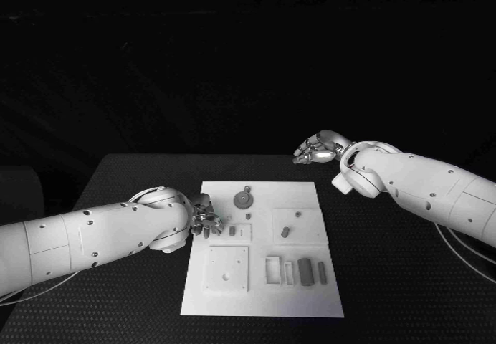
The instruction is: Assemble the parts on the task board
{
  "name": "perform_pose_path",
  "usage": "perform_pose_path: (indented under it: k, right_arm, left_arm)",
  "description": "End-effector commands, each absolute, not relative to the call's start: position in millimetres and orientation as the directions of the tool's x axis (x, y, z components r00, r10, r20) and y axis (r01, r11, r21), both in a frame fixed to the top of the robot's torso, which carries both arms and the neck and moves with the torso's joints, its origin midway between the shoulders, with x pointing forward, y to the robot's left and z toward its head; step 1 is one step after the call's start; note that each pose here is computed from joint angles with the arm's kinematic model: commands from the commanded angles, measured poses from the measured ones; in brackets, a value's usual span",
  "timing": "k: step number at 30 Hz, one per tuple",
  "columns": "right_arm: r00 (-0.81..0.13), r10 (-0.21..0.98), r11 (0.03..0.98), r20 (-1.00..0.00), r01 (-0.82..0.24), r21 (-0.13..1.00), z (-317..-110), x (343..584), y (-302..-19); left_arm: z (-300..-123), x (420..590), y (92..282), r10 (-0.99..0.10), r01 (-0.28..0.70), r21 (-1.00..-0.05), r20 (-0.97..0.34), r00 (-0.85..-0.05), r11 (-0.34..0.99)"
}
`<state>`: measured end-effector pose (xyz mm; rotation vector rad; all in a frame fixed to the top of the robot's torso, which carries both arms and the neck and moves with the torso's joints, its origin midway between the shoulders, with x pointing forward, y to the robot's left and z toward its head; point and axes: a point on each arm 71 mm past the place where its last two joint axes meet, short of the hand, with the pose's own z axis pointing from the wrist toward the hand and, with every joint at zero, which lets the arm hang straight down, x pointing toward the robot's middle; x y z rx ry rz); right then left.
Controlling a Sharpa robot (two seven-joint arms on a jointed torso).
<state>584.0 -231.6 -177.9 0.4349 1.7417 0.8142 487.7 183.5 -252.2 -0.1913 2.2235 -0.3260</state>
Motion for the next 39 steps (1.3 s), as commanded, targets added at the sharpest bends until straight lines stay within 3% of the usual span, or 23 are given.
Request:
perform_pose_path:
  k: [1, 39]
  right_arm:
    - [-0.329, 0.647, 0.694, -0.688, -0.12, 0.71, -177.9, 583.6, -230.2]
    - [-0.334, 0.644, 0.695, -0.688, -0.12, 0.709, -178.8, 583.0, -230.7]
  left_arm:
    - [-253.8, 487.7, 182.5, -0.23, -0.012, -0.286, -0.742, -0.63, 0.958]
    - [-258.4, 486.2, 185.9, -0.265, -0.023, -0.318, -0.744, -0.613, 0.948]
